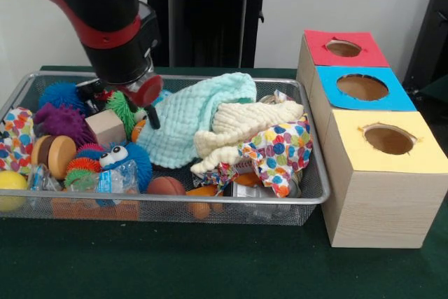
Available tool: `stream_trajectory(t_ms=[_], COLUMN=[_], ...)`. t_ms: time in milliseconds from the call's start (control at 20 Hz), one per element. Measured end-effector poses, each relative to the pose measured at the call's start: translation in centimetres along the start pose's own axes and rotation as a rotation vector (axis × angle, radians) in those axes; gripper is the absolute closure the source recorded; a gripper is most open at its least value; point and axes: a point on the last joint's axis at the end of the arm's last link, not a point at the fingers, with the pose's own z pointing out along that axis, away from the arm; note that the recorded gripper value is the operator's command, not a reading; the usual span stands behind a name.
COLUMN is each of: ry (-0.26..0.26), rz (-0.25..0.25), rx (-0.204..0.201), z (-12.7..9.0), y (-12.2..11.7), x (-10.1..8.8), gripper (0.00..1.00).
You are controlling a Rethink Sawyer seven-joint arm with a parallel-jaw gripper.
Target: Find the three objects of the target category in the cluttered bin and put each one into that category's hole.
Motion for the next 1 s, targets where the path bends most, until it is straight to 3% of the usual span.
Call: stream_trajectory(t_ms=[1000], ry=[0.050], rz=[0.031], rx=[-0.045], z=[1.1], y=[4.8], x=[11.4], gripper=[0.00])
